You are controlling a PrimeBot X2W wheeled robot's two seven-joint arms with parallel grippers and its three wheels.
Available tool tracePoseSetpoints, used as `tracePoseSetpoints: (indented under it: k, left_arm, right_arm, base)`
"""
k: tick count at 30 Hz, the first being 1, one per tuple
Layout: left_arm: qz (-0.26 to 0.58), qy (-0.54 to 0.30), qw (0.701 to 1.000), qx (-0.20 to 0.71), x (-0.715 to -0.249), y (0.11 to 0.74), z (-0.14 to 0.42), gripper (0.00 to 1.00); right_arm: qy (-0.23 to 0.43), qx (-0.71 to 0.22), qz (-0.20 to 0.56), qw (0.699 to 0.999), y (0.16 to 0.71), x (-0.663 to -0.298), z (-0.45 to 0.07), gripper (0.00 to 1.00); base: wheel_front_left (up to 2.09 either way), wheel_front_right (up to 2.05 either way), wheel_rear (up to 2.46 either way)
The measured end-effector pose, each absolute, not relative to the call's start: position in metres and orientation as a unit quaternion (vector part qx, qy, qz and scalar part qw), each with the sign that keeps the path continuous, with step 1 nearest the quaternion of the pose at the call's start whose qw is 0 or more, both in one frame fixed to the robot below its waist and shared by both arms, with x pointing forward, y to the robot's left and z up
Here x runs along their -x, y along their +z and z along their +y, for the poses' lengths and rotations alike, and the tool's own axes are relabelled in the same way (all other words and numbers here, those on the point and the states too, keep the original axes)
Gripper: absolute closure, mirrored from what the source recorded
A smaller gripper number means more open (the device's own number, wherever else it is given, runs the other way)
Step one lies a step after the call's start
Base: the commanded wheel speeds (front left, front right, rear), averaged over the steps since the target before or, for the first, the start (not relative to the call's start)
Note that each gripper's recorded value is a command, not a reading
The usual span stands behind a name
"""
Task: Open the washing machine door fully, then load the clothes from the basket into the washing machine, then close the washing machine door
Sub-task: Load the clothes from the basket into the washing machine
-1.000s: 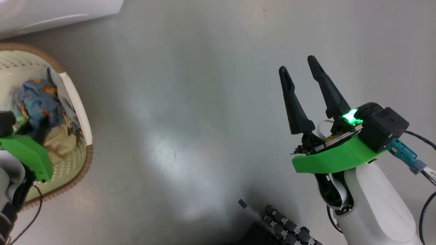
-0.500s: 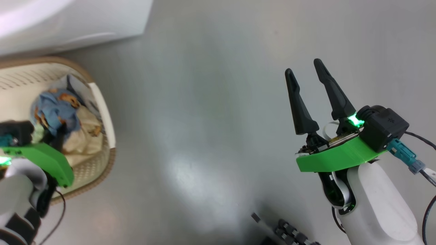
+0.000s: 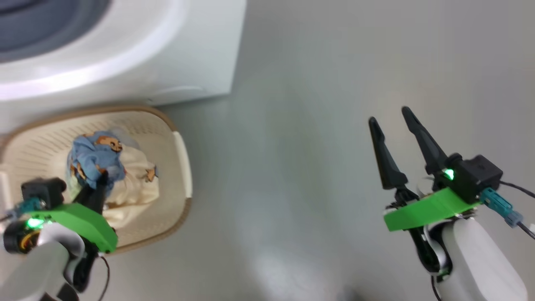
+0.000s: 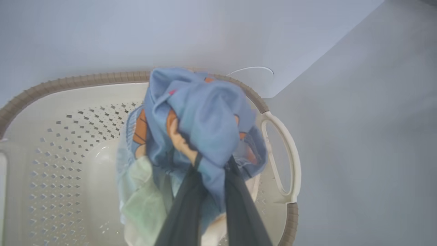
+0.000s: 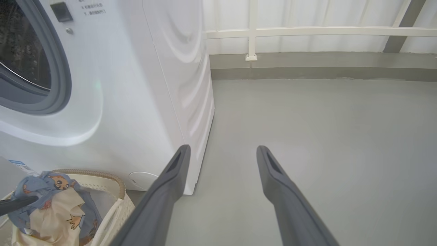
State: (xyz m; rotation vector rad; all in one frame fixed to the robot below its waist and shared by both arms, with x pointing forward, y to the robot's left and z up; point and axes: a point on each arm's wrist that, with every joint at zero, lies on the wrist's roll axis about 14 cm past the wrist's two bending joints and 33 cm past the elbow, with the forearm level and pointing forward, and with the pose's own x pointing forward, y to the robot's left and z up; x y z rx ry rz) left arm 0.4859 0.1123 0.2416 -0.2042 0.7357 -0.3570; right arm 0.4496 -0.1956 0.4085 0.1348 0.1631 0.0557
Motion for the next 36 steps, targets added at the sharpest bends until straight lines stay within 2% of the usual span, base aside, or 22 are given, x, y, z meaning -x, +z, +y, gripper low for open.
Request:
tracePoseSetpoints:
  k: [19, 36]
  left_arm:
    - [0.186, -0.098, 0.973, 0.095, -0.429, 0.375, 0.171, 1.0]
    - [0.075, -0.038, 0.992, 0.089, -0.383, 0.442, 0.21, 1.0]
  right_arm:
    - [0.061, -0.077, 0.045, 0.994, 0.452, -0.4, -0.18, 0.0]
    - [0.07, -0.078, 0.027, 0.994, 0.468, -0.374, -0.178, 0.0]
  base:
    - [0.0, 0.0, 0.0]
    - [0.0, 0.0, 0.0]
